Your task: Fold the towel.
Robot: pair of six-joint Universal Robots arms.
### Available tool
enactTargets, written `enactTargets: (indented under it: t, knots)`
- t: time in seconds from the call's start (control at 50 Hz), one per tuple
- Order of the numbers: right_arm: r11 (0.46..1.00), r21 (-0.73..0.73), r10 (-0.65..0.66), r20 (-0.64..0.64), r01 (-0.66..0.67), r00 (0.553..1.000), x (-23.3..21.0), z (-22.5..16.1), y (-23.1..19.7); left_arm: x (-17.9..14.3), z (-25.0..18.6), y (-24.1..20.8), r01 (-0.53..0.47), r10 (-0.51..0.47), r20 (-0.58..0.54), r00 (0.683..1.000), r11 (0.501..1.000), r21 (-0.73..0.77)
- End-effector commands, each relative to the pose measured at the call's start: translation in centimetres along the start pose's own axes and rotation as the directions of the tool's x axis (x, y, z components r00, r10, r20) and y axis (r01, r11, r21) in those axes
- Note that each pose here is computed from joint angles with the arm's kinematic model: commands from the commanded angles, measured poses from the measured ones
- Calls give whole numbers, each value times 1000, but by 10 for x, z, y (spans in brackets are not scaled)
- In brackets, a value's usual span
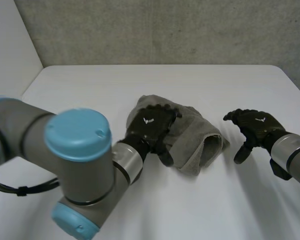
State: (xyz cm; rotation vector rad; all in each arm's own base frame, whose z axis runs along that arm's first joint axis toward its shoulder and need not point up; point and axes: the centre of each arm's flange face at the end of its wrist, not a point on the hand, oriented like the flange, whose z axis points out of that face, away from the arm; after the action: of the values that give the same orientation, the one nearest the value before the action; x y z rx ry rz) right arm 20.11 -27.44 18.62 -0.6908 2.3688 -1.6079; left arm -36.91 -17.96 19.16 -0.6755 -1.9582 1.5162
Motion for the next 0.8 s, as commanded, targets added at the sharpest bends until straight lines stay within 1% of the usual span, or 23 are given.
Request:
enactTargets:
  t: [0.02,0.06,0.12,0.26,0.42,0.54,0.6,0.64,0.66,0.68,0.7,0.76,0.78,0.8]
  knots:
    - [993,28,113,20,-113,993,-9,8,4,-1,16,27,65,-65,4,998,997,-34]
    - [985,33,167,40,-168,985,-14,10,4,-1,21,28,126,-126,8,992,992,-30]
    - [980,22,196,63,-198,979,-22,13,7,3,25,27,152,-152,-8,988,988,-20]
    - [983,9,179,110,-181,978,-39,24,16,8,35,27,150,-150,-19,989,989,2]
    - [984,-38,179,154,-175,972,-56,42,36,4,45,45,150,-150,0,989,988,-27]
    - [987,-11,162,159,-162,974,-57,43,29,-2,48,52,158,-158,12,987,986,-43]
    - [988,31,145,164,-152,976,-56,39,16,-9,47,47,166,-165,26,986,986,-34]
    - [986,105,114,166,-132,980,-54,30,-6,-22,46,32,162,-161,52,985,987,-3]
    - [986,105,114,166,-132,980,-54,30,-6,-22,46,32,162,-161,52,985,987,-2]
    - [982,148,90,162,-114,983,-53,24,-19,-30,43,16,160,-162,64,985,987,31]
    - [982,148,90,162,-114,983,-53,24,-19,-30,43,16,160,-162,64,985,987,31]
    - [959,283,-25,144,-17,989,-55,2,-58,-64,27,-42,141,-161,116,980,976,166]
    - [945,325,-72,134,25,988,-57,-6,-70,-70,21,-58,127,-152,117,981,971,202]
    - [945,326,-73,134,26,988,-57,-6,-70,-70,21,-58,127,-152,117,981,971,203]
